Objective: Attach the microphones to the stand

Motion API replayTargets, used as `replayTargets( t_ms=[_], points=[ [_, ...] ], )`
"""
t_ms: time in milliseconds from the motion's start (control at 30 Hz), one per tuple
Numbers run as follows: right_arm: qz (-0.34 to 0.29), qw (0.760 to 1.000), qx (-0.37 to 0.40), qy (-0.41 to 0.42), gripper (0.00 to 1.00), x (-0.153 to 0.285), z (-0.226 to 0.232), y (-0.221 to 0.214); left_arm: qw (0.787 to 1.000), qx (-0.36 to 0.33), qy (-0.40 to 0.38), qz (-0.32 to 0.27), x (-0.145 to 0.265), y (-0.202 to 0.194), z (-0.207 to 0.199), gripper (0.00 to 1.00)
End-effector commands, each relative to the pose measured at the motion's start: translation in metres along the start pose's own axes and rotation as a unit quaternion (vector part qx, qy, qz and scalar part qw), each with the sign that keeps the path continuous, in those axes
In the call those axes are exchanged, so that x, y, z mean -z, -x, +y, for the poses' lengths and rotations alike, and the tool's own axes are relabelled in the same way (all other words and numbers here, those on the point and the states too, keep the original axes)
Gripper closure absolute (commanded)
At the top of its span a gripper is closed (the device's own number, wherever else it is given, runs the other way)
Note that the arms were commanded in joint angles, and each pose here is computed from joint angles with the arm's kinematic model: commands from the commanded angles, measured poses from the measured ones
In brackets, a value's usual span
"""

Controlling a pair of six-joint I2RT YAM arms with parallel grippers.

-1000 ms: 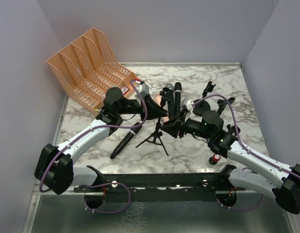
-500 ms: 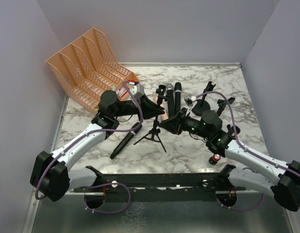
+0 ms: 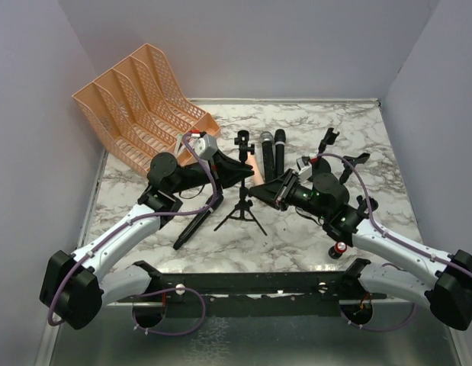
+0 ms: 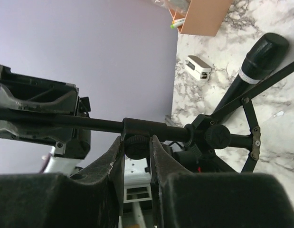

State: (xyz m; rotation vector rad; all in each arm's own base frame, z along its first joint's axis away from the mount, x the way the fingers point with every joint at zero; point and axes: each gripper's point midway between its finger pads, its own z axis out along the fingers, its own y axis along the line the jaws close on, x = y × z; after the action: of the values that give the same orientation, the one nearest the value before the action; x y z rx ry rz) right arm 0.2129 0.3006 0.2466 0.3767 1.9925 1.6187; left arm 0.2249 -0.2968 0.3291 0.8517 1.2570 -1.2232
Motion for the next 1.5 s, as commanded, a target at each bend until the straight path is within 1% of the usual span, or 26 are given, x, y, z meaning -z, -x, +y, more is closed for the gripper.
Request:
replayTargets(
  t_ms=[0,33,67,133,200,233,267,300,400,433,533,667,767,900,933,1067,1167,1267,1367,1467],
  points=[
    [-0.004,0.998,-0.062,0.006,0.72,-0.003,0.007,0.004,0.998,-0.028,0.018,-0.052,0.002,0.029,-0.001,1.0],
    [-0.011,0.999,-0.032,0.006,0.63,-0.003,0.012,0.008,0.998,-0.025,0.02,-0.052,0.002,0.029,-0.001,1.0],
    [-0.019,1.0,0.011,0.013,0.58,-0.002,0.019,0.013,0.998,-0.021,0.02,-0.053,0.002,0.029,0.0,1.0],
    [-0.04,0.994,0.101,0.006,0.51,0.002,0.023,0.023,0.999,-0.012,0.017,-0.05,0.002,0.028,-0.002,1.0],
    [-0.063,0.977,0.203,0.013,0.45,0.009,0.026,0.032,0.999,-0.005,0.015,-0.05,0.002,0.028,-0.003,1.0],
    [-0.072,0.966,0.248,0.023,0.42,0.013,0.028,0.035,0.999,-0.003,0.013,-0.05,0.002,0.028,-0.004,1.0],
    [-0.072,0.95,0.302,0.038,0.39,0.017,0.028,0.033,0.999,-0.001,0.011,-0.049,0.002,0.027,-0.004,1.0],
    [-0.068,0.932,0.351,0.059,0.37,0.021,0.03,0.03,0.999,0.003,0.009,-0.047,0.001,0.026,-0.005,1.0],
    [-0.025,0.878,0.468,0.098,0.35,0.025,0.026,0.012,0.999,0.01,-0.001,-0.045,0.0,0.027,-0.008,1.0],
    [-0.004,0.863,0.493,0.104,0.35,0.025,0.023,0.006,0.999,0.012,-0.005,-0.044,0.0,0.027,-0.01,1.0],
    [0.044,0.83,0.545,0.113,0.36,0.023,0.016,-0.004,0.999,0.016,-0.016,-0.039,-0.001,0.027,-0.013,1.0],
    [0.082,0.81,0.566,0.126,0.36,0.018,0.014,-0.013,0.999,0.02,-0.024,-0.037,-0.001,0.027,-0.017,1.0],
    [0.097,0.808,0.567,0.129,0.37,0.012,0.014,-0.015,0.999,0.023,-0.027,-0.035,-0.001,0.026,-0.017,1.0],
    [0.098,0.813,0.557,0.136,0.43,0.006,0.017,-0.015,0.999,0.024,-0.03,-0.034,-0.001,0.027,-0.018,1.0],
    [0.097,0.814,0.555,0.137,0.46,0.005,0.017,-0.016,0.999,0.024,-0.03,-0.034,-0.001,0.026,-0.018,1.0],
    [0.106,0.824,0.54,0.139,0.64,0.002,0.016,-0.019,0.999,0.024,-0.03,-0.034,0.0,0.026,-0.019,1.0],
    [0.11,0.843,0.511,0.126,0.76,-0.002,0.012,-0.019,0.999,0.022,-0.026,-0.036,0.0,0.027,-0.018,1.0],
    [0.092,0.864,0.48,0.122,0.82,-0.003,0.014,-0.017,0.999,0.015,-0.021,-0.038,0.001,0.027,-0.017,1.0],
    [0.057,0.89,0.434,0.129,0.87,0.0,0.022,-0.012,0.999,0.005,-0.014,-0.041,0.003,0.025,-0.016,1.0],
    [0.03,0.917,0.375,0.135,0.88,0.002,0.033,-0.007,0.999,-0.002,-0.007,-0.045,0.005,0.025,-0.014,1.0]
  ],
)
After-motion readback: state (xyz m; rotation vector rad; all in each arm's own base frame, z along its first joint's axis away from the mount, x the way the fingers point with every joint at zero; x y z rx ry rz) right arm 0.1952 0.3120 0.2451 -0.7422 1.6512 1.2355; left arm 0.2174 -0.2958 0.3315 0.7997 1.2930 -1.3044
